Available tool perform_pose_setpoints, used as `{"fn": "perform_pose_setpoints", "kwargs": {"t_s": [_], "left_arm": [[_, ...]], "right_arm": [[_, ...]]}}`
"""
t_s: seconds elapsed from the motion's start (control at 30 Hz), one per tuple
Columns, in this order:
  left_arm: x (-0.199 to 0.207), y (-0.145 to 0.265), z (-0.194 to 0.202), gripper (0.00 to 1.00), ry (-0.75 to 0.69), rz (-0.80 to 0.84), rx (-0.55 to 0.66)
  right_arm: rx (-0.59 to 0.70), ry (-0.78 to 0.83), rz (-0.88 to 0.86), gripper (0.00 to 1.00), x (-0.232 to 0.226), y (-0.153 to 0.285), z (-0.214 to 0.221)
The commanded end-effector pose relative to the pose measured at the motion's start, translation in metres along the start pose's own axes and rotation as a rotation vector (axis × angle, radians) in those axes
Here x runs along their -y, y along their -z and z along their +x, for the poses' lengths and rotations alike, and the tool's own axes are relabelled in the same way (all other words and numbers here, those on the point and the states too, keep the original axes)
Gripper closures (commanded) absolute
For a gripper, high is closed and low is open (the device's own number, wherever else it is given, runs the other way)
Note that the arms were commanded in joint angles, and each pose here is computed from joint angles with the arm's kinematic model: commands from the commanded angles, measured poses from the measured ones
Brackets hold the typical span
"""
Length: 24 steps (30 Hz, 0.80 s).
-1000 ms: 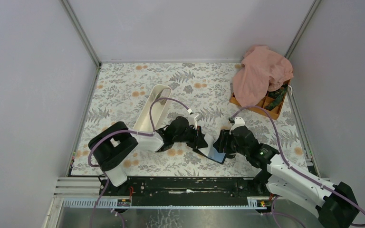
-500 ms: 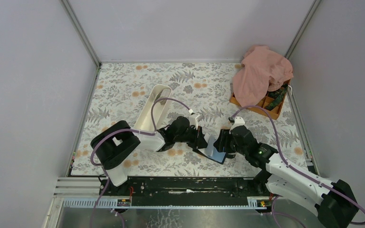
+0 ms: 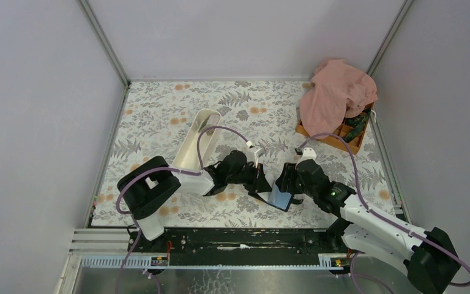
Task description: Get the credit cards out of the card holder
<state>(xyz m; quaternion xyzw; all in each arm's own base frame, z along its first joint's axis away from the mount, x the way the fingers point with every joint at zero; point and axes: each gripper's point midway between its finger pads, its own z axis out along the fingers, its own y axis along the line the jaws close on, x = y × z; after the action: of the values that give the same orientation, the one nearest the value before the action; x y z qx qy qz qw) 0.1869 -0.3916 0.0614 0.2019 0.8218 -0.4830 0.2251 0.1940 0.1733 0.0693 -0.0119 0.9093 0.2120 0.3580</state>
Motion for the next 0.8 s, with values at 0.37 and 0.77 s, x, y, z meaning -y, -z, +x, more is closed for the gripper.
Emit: {"fn": "perform_pose_setpoints", "kwargs": {"t_s": [0.37,0.77], "left_arm": [[0.01,-0.004,-0.006,0.83,-0.024,0.045,0.022],[0.009,-0.003,-0.005,0.84,-0.023,0.043,0.024]], "right_arm": [[0.047,-0.017,-0.034,0.42,-0.017,-0.006,-0.02],[-0.014,-0.021,0.002,0.55,-0.003,-0.01,0.001]]}}
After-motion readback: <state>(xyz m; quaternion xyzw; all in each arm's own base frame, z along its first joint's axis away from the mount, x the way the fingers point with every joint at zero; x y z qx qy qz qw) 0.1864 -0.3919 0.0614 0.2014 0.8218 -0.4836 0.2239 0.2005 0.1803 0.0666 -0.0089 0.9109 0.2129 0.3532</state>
